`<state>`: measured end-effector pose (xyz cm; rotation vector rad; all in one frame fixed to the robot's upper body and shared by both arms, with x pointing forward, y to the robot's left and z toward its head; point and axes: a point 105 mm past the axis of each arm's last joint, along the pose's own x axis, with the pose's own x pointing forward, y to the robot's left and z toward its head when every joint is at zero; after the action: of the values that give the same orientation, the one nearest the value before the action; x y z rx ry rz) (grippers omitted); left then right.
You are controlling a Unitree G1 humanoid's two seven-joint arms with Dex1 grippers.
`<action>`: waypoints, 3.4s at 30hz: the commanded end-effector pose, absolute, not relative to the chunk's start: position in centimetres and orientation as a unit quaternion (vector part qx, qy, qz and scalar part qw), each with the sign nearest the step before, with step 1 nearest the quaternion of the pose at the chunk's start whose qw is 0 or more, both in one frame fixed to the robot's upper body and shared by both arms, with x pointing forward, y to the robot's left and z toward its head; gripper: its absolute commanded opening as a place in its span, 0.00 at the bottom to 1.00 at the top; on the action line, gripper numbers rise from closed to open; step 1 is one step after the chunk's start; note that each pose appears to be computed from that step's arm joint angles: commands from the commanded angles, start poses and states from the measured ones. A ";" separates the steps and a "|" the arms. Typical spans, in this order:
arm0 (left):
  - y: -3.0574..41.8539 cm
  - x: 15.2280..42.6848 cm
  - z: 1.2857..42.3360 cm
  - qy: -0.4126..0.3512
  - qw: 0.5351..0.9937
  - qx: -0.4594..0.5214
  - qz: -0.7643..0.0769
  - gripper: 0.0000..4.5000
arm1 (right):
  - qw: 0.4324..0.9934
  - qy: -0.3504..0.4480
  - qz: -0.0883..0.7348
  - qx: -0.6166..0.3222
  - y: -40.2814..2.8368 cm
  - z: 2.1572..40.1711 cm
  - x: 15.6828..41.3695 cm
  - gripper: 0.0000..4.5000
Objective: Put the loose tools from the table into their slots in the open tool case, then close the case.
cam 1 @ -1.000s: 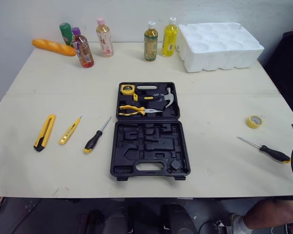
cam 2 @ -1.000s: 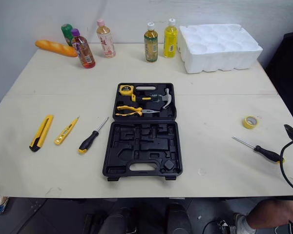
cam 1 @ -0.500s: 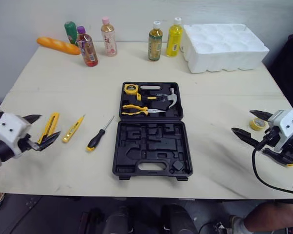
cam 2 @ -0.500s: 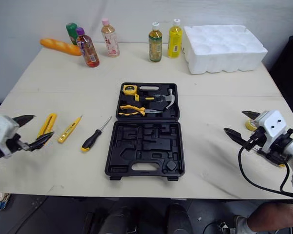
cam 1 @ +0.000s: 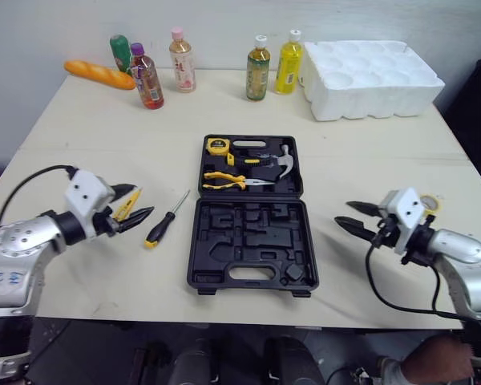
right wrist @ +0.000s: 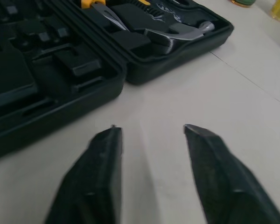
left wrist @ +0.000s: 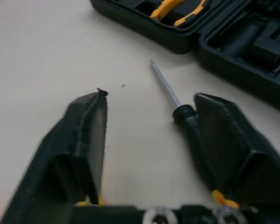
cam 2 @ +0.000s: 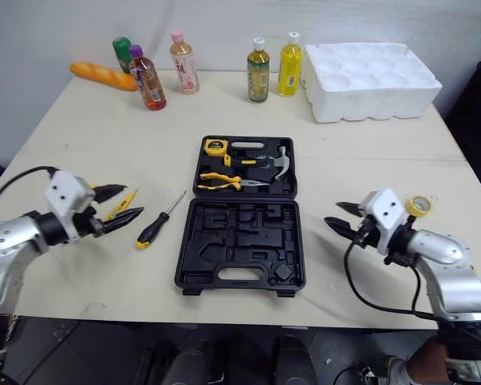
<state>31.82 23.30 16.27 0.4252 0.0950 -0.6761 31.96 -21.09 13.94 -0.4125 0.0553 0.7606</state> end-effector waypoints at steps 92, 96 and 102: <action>9.8 32.1 10.1 0.103 0.820 0.235 -0.512 0.03 | 0.849 0.089 0.459 -0.244 -18.4 9.6 29.6 0.00; 11.0 32.3 11.7 0.065 0.819 0.265 -0.504 0.03 | 0.851 0.083 0.451 -0.255 -19.4 10.2 29.9 0.00; 12.4 32.4 14.0 0.018 0.817 0.287 -0.500 0.03 | 0.855 0.086 0.435 -0.269 -21.6 11.3 29.7 0.00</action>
<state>32.69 12.25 11.72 0.5850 0.1368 -1.0502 29.91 -20.75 10.01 -0.5487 0.2131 0.9260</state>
